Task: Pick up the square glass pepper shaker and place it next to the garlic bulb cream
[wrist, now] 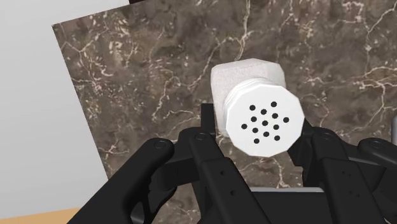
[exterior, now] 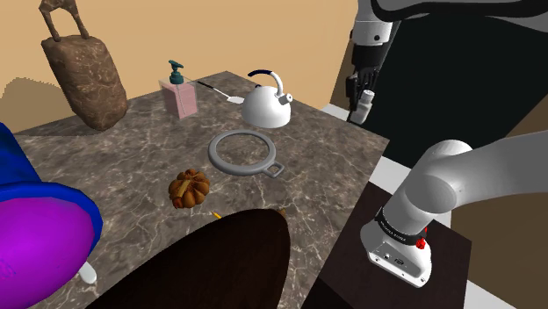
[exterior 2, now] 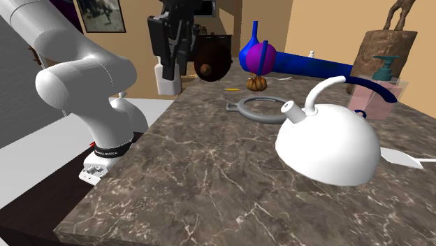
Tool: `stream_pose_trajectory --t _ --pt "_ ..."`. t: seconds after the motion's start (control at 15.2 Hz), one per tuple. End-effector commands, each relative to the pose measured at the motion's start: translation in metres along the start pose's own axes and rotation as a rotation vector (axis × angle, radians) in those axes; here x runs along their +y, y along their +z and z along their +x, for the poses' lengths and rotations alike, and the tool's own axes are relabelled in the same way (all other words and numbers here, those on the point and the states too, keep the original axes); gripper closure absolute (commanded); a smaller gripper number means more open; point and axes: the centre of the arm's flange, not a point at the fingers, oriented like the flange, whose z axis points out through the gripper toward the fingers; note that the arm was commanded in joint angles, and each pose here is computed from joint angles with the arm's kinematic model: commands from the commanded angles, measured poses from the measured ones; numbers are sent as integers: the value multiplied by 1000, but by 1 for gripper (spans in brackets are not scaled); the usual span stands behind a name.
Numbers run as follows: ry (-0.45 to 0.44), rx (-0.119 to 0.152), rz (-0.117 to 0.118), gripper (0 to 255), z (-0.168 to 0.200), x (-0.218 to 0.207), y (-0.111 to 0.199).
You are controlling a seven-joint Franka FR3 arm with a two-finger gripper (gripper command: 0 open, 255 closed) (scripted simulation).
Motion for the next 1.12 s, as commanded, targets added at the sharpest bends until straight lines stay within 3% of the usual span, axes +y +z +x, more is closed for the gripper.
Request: stream_pose_trajectory --t 0.0,0.33,1.06 --pt "0 0 0 255 -1 0 -11" --pt "0 0 0 255 -6 1 -33" --pt "0 0 0 255 8 -144 -42"
